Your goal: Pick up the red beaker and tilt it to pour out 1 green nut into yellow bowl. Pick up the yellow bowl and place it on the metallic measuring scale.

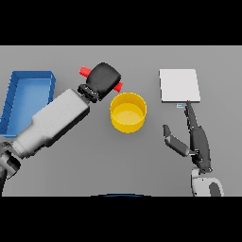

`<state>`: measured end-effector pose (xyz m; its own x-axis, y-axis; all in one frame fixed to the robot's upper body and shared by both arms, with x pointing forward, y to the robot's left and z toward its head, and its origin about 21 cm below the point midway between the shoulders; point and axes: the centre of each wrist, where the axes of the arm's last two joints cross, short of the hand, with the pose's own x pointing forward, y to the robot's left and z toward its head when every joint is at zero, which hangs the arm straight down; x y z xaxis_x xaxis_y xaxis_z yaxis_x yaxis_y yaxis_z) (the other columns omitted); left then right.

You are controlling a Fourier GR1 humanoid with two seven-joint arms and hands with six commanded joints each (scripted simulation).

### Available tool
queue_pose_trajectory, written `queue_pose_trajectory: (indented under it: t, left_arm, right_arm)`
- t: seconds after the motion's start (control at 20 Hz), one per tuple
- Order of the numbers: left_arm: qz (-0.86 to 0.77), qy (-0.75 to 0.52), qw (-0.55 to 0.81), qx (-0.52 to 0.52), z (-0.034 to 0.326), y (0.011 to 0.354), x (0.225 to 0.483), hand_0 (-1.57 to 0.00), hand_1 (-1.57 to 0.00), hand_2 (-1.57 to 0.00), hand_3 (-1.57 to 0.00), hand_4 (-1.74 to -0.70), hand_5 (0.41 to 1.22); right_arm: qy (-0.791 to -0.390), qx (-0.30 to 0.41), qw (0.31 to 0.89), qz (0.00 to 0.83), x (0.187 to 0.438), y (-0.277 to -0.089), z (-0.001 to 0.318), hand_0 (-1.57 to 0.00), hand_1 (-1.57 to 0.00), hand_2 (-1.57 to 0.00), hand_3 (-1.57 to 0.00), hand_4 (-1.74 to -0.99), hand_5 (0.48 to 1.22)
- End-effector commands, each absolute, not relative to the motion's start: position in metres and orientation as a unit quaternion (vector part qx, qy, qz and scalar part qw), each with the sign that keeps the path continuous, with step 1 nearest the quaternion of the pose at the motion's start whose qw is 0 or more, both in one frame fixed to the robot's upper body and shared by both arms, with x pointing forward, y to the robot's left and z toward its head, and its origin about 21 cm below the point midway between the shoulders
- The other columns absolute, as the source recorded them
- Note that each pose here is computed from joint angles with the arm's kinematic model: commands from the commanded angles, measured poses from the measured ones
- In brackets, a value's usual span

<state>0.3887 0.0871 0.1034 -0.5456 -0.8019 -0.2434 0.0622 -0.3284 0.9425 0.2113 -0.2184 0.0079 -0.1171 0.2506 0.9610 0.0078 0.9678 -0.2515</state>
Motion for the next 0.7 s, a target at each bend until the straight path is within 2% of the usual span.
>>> queue_pose_trajectory:
  t: [0.0, 0.25, 0.5, 0.65]
  left_arm:
    - [-0.742, -0.485, 0.279, 0.369, 0.104, 0.084, 0.388, -1.57, -1.57, -1.57, -1.38, -1.71, 1.217]
    - [-0.801, -0.412, 0.183, 0.395, 0.102, 0.069, 0.390, -1.57, -1.57, -1.57, -1.51, -1.73, 1.220]
    - [-0.830, -0.359, 0.110, 0.413, 0.097, 0.058, 0.387, -1.57, -1.57, -1.57, -1.55, -1.74, 1.221]
    - [-0.834, -0.344, 0.072, 0.426, 0.108, 0.052, 0.391, -1.57, -1.57, -1.57, -1.56, -1.74, 1.221]
  right_arm:
    - [-0.745, -0.080, 0.657, 0.087, 0.209, -0.218, 0.006, 0.00, 0.00, 0.00, 0.00, -1.295, 0.664]
    - [-0.744, -0.080, 0.659, 0.081, 0.206, -0.215, 0.001, 0.00, 0.00, 0.00, 0.00, -1.291, 0.640]
    - [-0.741, -0.093, 0.660, 0.080, 0.210, -0.217, 0.003, 0.00, 0.00, 0.00, 0.00, -1.286, 0.618]
    - [-0.735, -0.099, 0.666, 0.084, 0.214, -0.215, 0.004, 0.00, 0.00, 0.00, 0.00, -1.276, 0.593]
